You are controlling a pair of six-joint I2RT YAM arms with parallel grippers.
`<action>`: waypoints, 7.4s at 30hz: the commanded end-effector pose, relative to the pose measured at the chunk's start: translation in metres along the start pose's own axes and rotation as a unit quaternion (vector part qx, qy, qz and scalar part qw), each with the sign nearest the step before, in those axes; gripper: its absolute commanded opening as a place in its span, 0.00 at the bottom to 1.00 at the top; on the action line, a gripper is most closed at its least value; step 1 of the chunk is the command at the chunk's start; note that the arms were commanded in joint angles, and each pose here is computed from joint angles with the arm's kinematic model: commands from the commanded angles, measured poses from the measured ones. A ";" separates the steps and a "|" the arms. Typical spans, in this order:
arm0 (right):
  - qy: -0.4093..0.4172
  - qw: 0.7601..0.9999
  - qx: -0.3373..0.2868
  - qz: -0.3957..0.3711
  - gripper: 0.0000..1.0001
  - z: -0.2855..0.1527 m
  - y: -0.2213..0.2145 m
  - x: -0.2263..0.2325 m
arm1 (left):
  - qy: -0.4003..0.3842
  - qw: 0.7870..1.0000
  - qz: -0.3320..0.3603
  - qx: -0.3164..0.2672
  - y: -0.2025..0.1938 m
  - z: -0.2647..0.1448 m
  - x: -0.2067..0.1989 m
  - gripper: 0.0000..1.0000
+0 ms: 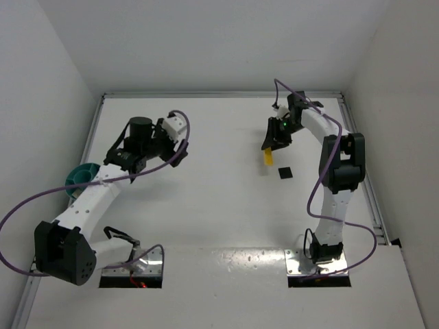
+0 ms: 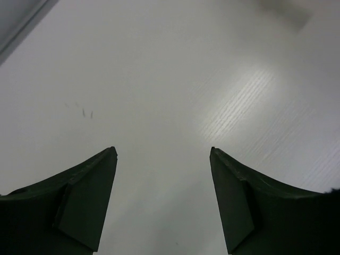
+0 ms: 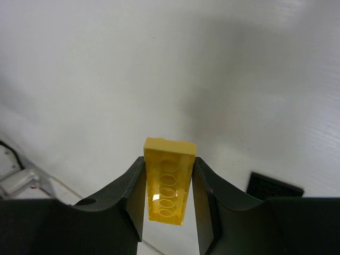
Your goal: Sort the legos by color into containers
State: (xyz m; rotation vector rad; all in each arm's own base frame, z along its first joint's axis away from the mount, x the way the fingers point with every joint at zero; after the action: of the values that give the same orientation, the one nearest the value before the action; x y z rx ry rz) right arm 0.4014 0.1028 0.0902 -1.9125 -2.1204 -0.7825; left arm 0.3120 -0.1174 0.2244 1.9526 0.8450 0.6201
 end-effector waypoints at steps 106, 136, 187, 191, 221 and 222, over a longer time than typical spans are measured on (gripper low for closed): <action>-0.116 0.967 -0.225 -0.038 0.96 -0.099 0.091 0.019 | 0.100 0.993 0.032 0.051 0.073 0.061 -0.007 0.00; -0.086 0.985 -0.145 -0.041 0.96 -0.045 0.082 -0.015 | 0.317 0.883 -0.331 0.105 -0.089 -0.223 0.138 0.00; -0.092 0.983 -0.139 -0.071 0.96 -0.049 0.072 -0.012 | 0.367 0.864 -0.333 0.087 -0.133 -0.201 0.191 0.02; -0.100 0.982 -0.133 -0.089 0.96 -0.051 0.068 -0.015 | 0.363 0.866 -0.333 0.085 -0.136 -0.198 0.193 0.16; -0.218 0.920 0.103 -0.308 0.87 -0.178 -0.085 -0.174 | -0.133 0.986 -0.055 0.088 0.029 0.017 0.083 0.62; -0.207 0.915 0.100 -0.331 0.89 -0.176 -0.082 -0.173 | -0.144 0.985 -0.053 0.084 0.032 0.021 0.079 0.62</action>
State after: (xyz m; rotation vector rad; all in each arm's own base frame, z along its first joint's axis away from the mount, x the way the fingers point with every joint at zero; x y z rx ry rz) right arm 0.3141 -0.1312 0.1343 -1.5934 -2.9297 -0.1914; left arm 0.3862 -0.0623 0.2246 2.0958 0.9627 0.2083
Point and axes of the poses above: each gripper's point midway between its finger pads, its own z axis out along the fingers, its own x axis along the line the jaws close on, y = z × x, the point moved 4 cm from there along -z, back along the fingers, and after that the axes turned 2 degrees about -z, right-handed, at the moved point
